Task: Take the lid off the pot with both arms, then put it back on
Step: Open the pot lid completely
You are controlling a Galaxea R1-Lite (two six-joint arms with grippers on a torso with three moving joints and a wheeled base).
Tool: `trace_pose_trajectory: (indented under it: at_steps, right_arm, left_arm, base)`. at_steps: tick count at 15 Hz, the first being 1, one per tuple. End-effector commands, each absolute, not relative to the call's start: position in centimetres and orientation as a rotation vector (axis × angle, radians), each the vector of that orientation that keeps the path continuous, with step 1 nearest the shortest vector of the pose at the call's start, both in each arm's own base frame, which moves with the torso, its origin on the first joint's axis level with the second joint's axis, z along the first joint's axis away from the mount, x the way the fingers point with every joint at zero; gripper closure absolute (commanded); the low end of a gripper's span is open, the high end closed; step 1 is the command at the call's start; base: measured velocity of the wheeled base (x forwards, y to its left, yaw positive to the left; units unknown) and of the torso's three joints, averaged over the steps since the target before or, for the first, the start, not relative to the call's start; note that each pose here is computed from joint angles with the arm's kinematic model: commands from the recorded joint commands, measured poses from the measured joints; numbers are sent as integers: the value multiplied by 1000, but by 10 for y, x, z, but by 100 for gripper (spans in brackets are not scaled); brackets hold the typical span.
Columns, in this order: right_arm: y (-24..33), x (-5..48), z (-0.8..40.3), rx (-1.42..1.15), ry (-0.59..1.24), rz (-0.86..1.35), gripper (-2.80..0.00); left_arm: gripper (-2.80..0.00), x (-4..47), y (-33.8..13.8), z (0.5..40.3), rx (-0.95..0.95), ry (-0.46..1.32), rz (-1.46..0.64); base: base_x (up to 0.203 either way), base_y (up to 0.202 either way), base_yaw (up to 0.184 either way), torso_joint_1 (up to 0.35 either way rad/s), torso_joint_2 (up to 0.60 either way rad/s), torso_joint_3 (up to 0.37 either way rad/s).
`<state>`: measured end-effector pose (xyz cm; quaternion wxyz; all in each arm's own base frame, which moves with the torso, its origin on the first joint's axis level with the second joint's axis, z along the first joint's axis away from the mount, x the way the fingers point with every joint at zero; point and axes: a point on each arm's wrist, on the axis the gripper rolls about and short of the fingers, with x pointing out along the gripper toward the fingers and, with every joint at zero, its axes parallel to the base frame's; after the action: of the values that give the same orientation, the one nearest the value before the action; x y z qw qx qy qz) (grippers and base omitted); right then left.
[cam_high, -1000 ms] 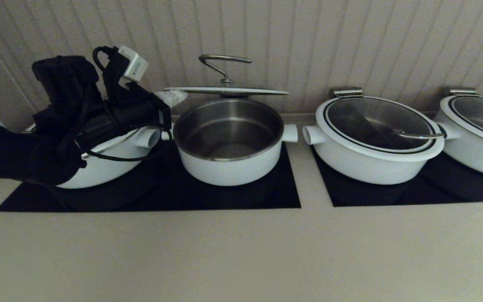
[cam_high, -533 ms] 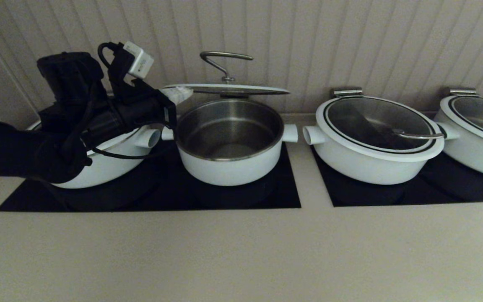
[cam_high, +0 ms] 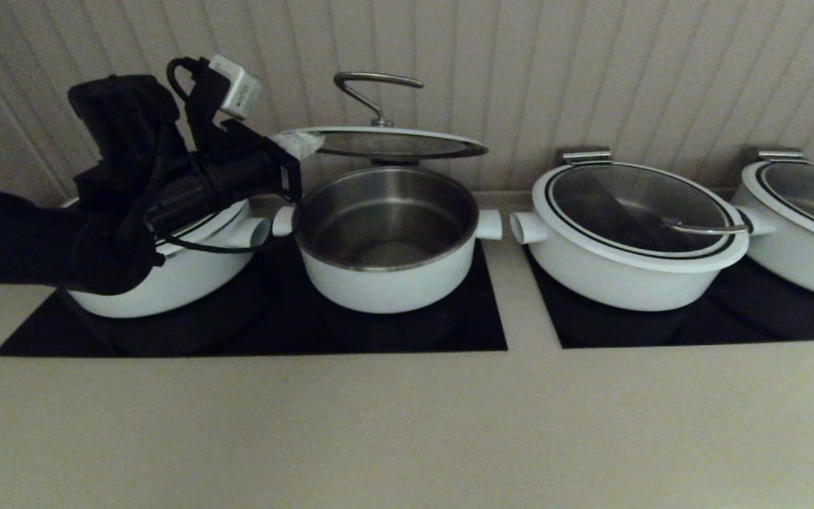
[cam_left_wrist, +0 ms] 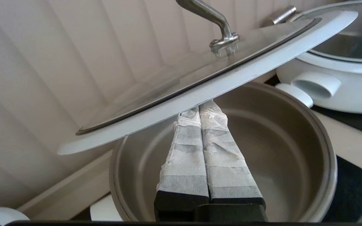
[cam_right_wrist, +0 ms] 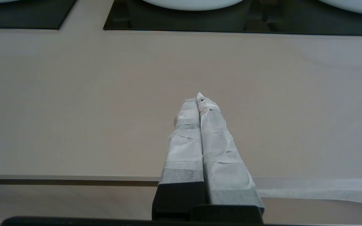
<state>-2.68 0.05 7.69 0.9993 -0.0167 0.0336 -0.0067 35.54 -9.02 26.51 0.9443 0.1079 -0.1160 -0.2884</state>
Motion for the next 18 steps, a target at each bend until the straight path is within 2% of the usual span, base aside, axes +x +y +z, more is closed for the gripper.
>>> trace_pose_trajectory:
  at_steps: [1,4,7,11,18]
  right_arm:
    - [1,-27,76,-34,69,-13,0]
    - [1,-27,77,-35,68,-13,0]
    - [1,-27,77,-35,68,-13,0]
    - [1,-27,77,-35,68,-13,0]
    - [1,-26,77,-35,56,-13,0]
  left_arm:
    - [0,359,-91,266,222,-246,-587]
    - [0,360,-91,267,224,-265,-585]
    - [0,369,-92,264,224,-362,-532]
    - [0,370,-92,265,223,-368,-519]
    - [0,382,-95,283,231,-449,-507]
  base:
    - [0,0,0,0,0,0]
    - [0,0,0,0,0,0]
    - [0,0,0,0,0,0]
    - [0,0,0,0,0,0]
    - [0,0,0,0,0,0]
